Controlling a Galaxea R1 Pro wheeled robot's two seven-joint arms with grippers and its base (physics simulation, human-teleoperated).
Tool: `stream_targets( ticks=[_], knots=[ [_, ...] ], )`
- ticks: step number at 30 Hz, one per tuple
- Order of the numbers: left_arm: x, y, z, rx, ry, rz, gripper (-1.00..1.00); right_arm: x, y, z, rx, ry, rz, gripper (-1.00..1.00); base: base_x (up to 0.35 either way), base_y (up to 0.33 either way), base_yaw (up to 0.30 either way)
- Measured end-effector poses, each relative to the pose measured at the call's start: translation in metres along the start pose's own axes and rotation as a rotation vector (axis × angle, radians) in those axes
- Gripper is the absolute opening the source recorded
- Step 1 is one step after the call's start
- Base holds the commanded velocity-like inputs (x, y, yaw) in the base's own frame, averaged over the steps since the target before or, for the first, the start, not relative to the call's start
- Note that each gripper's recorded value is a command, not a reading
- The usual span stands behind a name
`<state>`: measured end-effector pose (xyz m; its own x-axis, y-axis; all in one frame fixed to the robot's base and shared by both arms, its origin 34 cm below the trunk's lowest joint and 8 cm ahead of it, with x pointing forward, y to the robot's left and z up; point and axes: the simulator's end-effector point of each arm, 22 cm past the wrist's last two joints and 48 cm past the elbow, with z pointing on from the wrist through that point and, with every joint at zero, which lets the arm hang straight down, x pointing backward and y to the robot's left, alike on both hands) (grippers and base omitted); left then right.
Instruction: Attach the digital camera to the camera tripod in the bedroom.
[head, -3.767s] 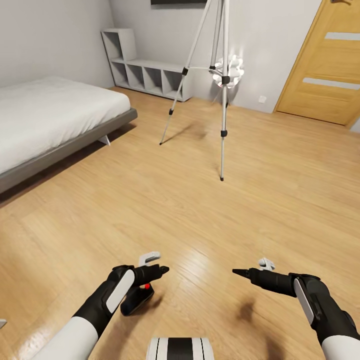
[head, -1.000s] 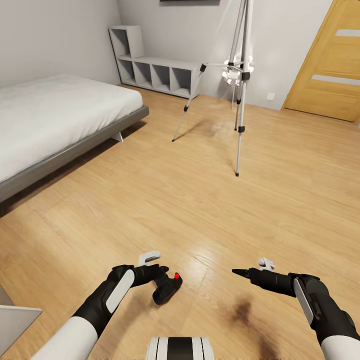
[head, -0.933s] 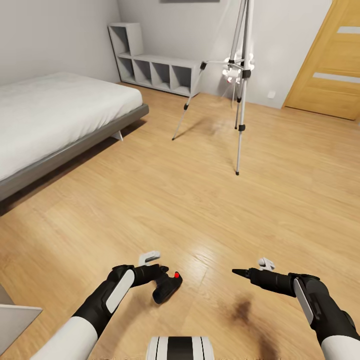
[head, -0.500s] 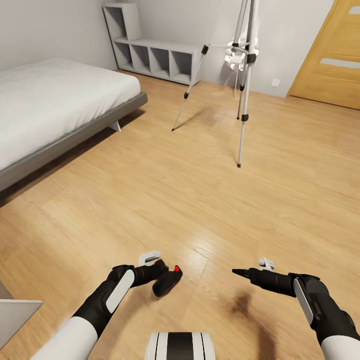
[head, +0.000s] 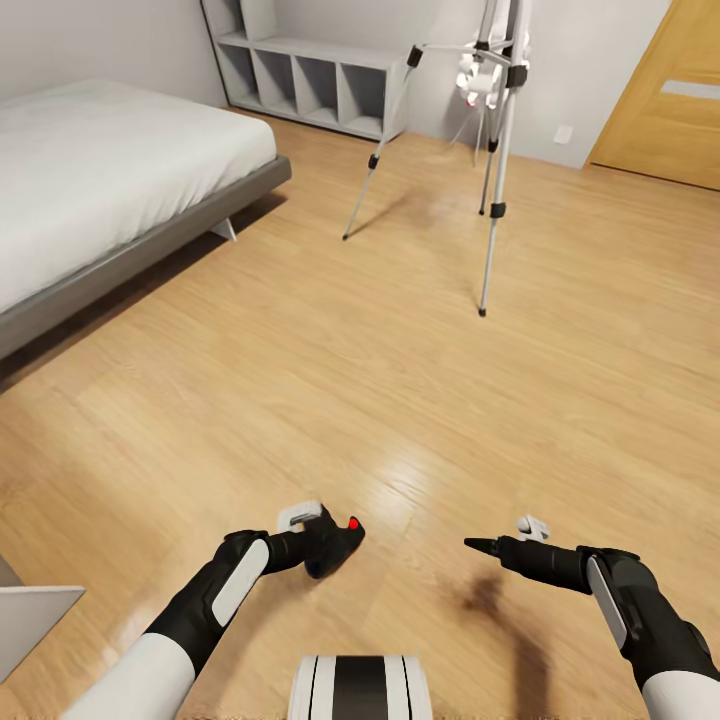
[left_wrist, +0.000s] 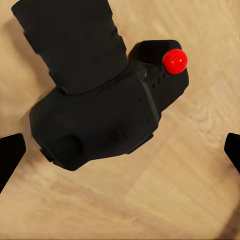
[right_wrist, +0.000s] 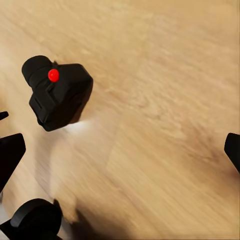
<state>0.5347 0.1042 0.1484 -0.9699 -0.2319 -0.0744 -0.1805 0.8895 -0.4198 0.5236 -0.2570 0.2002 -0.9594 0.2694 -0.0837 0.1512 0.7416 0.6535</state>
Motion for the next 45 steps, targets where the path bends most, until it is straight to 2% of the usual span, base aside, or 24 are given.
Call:
stream_targets(
  ticks=[7,32,36,39,43,44,45],
  knots=[
    [0.011,0.007,0.011,-0.007,0.025,-0.011,1.00,0.009,-0.010,0.008,0.007,0.020,0.018,1.00,0.000,0.000,0.000],
    [0.010,0.010,0.011,-0.019,0.017,-0.004,1.00,0.008,-0.010,0.007,0.005,0.019,0.018,1.00,0.000,0.000,0.000],
    [0.009,0.016,0.011,-0.046,0.015,0.018,1.00,0.008,-0.010,0.007,0.004,0.019,0.017,1.00,0.000,0.000,0.000],
    [0.008,0.025,0.011,-0.089,0.011,0.053,1.00,0.008,-0.010,0.007,0.004,0.019,0.017,1.00,0.000,0.000,0.000],
    [0.002,0.041,0.007,-0.167,-0.003,0.129,1.00,0.008,-0.009,0.007,0.004,0.018,0.017,1.00,0.000,0.000,0.000],
    [-0.003,0.048,0.005,-0.203,-0.015,0.174,1.00,0.008,-0.010,0.007,0.004,0.018,0.017,1.00,0.000,0.000,0.000],
    [-0.007,0.050,0.003,-0.220,-0.022,0.199,1.00,0.008,-0.010,0.007,0.004,0.018,0.017,1.00,0.000,0.000,0.000]
  ],
)
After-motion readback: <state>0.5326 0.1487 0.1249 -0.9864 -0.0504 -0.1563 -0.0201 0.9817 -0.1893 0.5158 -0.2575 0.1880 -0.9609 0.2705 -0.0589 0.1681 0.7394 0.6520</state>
